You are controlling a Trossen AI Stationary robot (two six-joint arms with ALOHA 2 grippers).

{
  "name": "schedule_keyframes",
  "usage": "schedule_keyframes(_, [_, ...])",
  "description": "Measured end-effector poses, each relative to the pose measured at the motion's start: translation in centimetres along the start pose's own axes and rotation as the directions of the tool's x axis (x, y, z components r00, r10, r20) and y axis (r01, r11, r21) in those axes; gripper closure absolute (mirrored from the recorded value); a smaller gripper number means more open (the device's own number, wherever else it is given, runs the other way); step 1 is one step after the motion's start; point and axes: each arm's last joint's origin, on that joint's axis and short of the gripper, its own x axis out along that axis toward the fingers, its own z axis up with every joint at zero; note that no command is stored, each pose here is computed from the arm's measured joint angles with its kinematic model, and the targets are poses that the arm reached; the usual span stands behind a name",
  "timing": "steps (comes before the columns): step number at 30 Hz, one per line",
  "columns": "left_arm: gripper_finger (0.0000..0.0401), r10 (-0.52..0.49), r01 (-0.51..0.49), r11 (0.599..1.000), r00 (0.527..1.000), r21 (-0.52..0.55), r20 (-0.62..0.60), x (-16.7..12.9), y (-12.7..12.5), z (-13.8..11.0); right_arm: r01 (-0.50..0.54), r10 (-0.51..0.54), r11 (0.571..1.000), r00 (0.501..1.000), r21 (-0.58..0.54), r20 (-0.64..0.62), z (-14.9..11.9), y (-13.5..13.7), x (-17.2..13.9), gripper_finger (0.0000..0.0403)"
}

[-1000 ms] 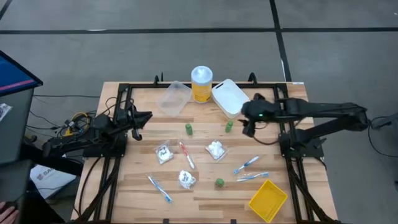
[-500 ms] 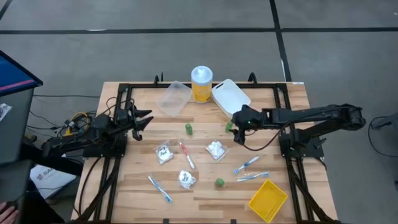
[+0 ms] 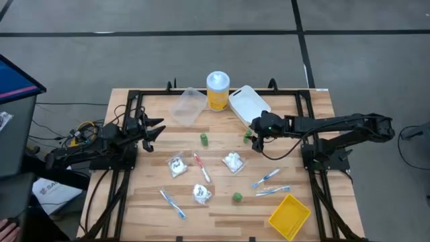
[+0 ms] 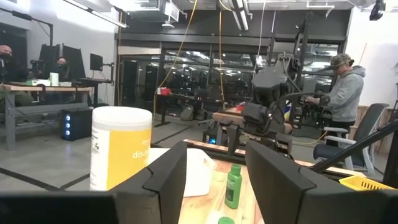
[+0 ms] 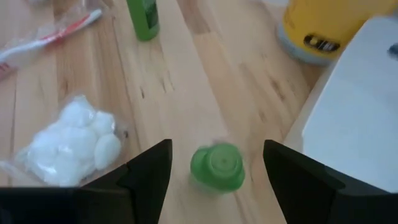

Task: Pick & Place Travel size toiletries
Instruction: Put the top right shampoo into the yellow bin

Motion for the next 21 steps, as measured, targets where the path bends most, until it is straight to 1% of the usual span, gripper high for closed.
schedule_keyframes(3, [0.0242,0.0,0.0,1.0,1.0,0.0,0.0,0.0,0.0,0.0,-0.01,0.01,1.0,1.0,0.017,0.004,-0.7,-0.4,0.4,0.0158])
schedule_keyframes(6, [0.0241,-0.002,0.002,1.0,1.0,0.0,0.0,0.0,0.0,0.0,-0.01,0.009,1.0,1.0,0.026,0.027,-0.6,-0.7,0.5,0.0158])
schedule_keyframes(9, [0.024,-0.002,0.002,1.0,1.0,0.0,0.0,0.0,0.0,0.0,-0.024,0.024,1.0,0.999,0.012,0.047,-0.4,-0.9,0.5,0.0158])
schedule_keyframes(12, [0.0242,-0.002,0.002,1.0,1.0,0.0,0.0,0.0,0.0,0.0,-0.029,0.029,0.999,0.999,0.015,0.027,-0.6,-1.1,1.1,0.0158])
schedule_keyframes(16, [0.0242,-0.002,0.002,1.0,1.0,0.0,-0.001,0.0,0.0,0.0,-0.061,0.061,0.998,0.998,0.013,0.005,-0.9,-1.0,2.1,0.0158])
schedule_keyframes(21, [0.0241,0.001,-0.001,1.0,1.0,0.0,0.001,0.0,0.0,0.0,-0.065,0.065,0.998,0.998,0.013,-0.007,-1.1,-0.9,3.1,0.0159])
